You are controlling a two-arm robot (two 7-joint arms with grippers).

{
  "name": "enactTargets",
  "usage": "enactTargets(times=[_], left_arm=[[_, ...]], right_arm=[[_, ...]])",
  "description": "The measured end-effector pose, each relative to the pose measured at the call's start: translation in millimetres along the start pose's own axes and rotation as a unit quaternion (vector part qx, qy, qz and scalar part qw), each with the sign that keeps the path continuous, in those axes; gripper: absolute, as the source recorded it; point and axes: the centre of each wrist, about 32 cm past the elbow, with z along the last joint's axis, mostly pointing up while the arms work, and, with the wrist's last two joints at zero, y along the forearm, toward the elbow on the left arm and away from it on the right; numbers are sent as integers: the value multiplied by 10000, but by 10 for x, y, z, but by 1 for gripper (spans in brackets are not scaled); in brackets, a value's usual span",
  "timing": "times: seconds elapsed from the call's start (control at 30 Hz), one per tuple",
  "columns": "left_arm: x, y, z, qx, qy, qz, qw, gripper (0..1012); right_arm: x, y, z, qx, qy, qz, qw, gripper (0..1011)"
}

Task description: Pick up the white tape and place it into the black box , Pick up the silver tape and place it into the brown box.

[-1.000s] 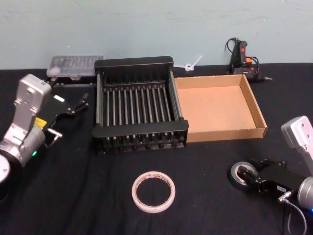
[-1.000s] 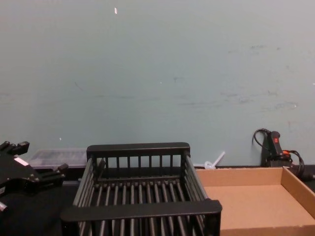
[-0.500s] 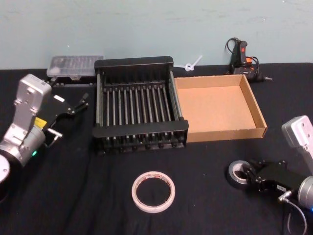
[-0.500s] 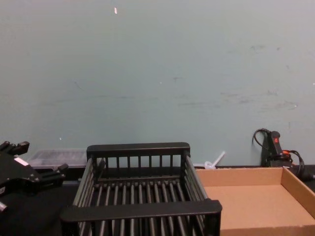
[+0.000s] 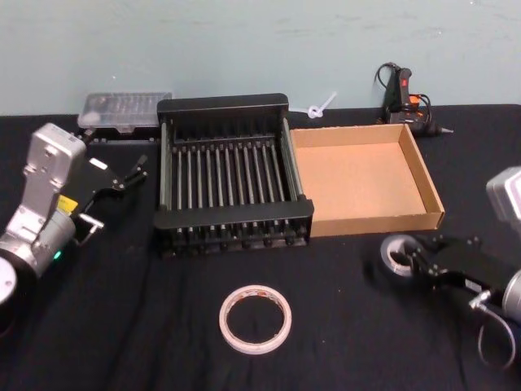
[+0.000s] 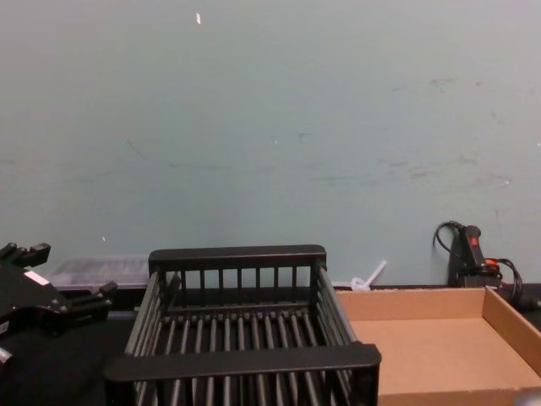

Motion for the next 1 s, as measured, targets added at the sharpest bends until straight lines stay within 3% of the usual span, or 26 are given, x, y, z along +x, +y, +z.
enactTargets(times=[0.47, 0.77, 1.0], left_arm=[[0, 0, 0, 0, 0, 0, 10000, 1002], [0, 0, 0, 0, 0, 0, 10000, 1001], [0, 0, 0, 0, 0, 0, 10000, 1001]], right_arm=[[140, 172, 260, 662, -144, -176, 9975, 164], [239, 408, 424, 821, -172, -302, 9960, 164], [319, 612, 518, 792, -108, -441, 9958, 164]])
